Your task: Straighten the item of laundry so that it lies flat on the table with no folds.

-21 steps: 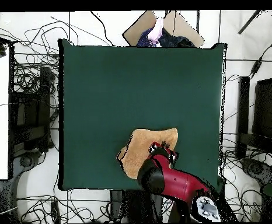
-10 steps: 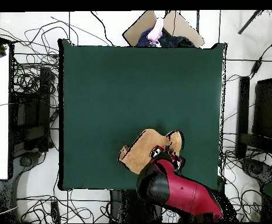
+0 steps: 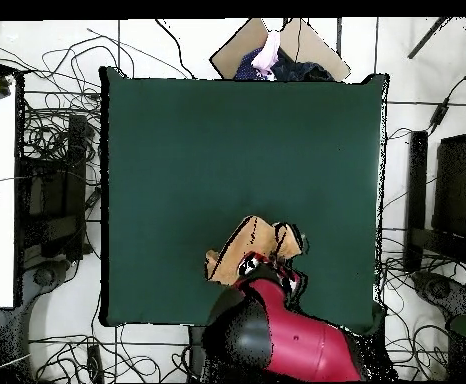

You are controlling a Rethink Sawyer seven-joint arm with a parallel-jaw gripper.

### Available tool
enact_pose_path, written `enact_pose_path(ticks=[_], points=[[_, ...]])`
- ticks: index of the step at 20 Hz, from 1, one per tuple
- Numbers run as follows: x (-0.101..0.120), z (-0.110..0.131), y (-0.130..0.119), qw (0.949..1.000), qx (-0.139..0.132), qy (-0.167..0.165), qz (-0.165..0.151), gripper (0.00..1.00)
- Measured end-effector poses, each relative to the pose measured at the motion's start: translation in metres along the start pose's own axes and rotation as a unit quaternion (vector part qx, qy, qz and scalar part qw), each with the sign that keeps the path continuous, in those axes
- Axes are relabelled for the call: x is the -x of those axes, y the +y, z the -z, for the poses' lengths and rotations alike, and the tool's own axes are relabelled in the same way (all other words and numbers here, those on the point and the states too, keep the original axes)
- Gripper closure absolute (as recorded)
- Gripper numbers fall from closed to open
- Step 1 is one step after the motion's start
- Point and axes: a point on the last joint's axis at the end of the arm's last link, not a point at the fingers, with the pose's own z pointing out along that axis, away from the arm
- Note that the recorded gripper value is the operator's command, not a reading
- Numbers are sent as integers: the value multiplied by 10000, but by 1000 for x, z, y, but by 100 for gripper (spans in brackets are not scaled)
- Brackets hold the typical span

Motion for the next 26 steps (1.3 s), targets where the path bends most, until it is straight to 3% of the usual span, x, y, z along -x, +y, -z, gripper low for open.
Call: enact_pose_path(ticks=[2, 7, 17, 21, 26], points=[[-3, 16, 13, 9999, 38, 12, 133, 100], [-5, 27, 25, 9996, 87, -42, 247, 100], [-4, 36, 23, 9996, 62, -115, 234, 100], [-12, 55, 29, 9995, 31, -61, 312, 100], [-42, 100, 48, 9975, -45, 387, 597, 100]])
